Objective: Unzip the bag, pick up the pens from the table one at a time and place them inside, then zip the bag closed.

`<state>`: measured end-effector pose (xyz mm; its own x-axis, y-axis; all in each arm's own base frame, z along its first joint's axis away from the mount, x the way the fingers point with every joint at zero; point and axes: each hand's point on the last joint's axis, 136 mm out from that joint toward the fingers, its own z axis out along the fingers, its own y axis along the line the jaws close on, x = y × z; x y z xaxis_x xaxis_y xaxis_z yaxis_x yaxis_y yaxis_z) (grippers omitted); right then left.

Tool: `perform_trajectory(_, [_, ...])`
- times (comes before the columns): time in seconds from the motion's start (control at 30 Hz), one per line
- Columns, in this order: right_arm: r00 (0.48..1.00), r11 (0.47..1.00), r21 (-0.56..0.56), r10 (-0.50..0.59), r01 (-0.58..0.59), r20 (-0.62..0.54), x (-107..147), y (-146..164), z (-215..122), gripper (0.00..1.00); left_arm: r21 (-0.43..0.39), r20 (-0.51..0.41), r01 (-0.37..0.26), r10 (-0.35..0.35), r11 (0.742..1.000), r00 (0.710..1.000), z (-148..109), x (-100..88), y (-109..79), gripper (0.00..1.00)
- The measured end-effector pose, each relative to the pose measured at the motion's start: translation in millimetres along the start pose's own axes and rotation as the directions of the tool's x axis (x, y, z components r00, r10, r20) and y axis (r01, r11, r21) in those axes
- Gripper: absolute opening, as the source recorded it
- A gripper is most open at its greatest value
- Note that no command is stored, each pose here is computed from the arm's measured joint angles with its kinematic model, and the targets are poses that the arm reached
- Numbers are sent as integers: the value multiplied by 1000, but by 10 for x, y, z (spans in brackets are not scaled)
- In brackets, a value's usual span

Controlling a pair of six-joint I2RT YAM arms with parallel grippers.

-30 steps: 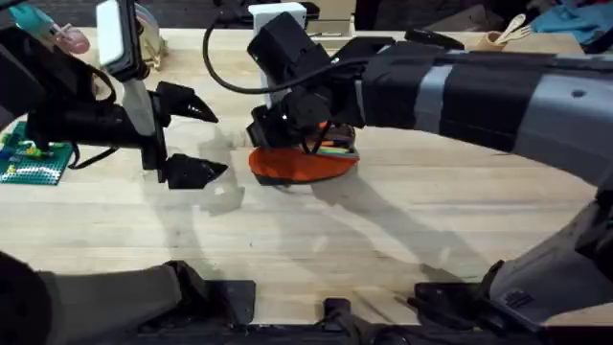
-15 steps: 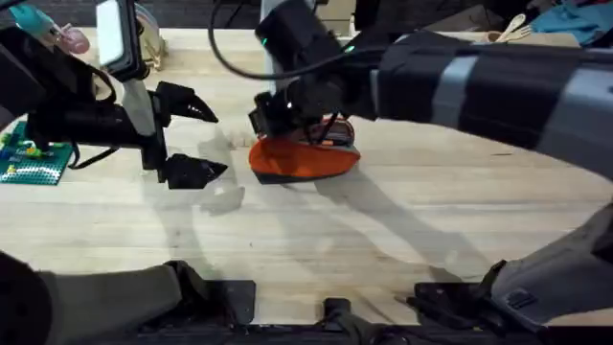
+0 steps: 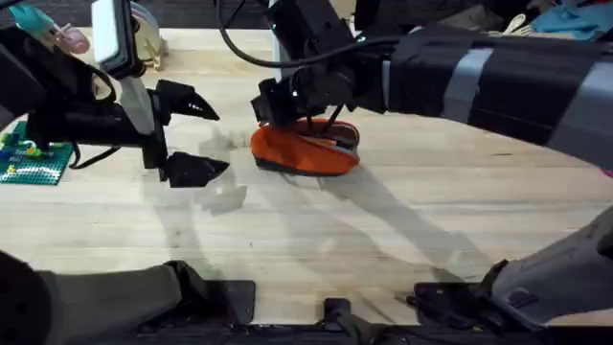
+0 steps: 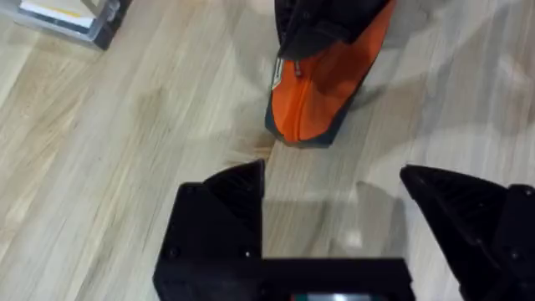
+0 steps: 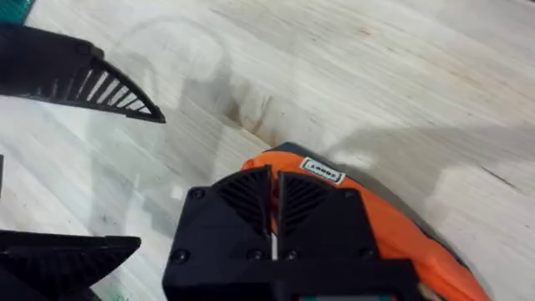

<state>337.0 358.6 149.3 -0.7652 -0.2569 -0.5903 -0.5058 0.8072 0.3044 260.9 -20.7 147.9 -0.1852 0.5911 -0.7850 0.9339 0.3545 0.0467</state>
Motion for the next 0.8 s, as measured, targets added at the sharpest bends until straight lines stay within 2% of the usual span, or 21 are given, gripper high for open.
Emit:
perform_trajectory(0.13, [1000, 1000, 0, 0, 0, 0, 0, 2, 0, 32, 21, 36, 30, -31, 999, 999, 55, 7, 16, 994])
perform_trajectory(0.27, [1000, 1000, 0, 0, 0, 0, 0, 2, 0, 33, 80, 58, 71, -76, 994, 995, 196, 72, 20, 993])
perform_trajectory(0.37, [1000, 1000, 0, 0, 0, 0, -1, 1, 0, 33, 109, 86, 78, -88, 991, 992, 316, 97, 55, 993])
perform_trajectory(0.57, [1000, 1000, -1, 0, 0, 1, -1, 3, 0, 33, 139, 155, 66, -88, 988, 984, 514, 81, 130, 993])
perform_trajectory(0.8, [1000, 1000, 0, 0, 0, 1, -2, 1, 0, 32, 181, 196, 17, -53, 983, 979, 743, 27, 128, 993])
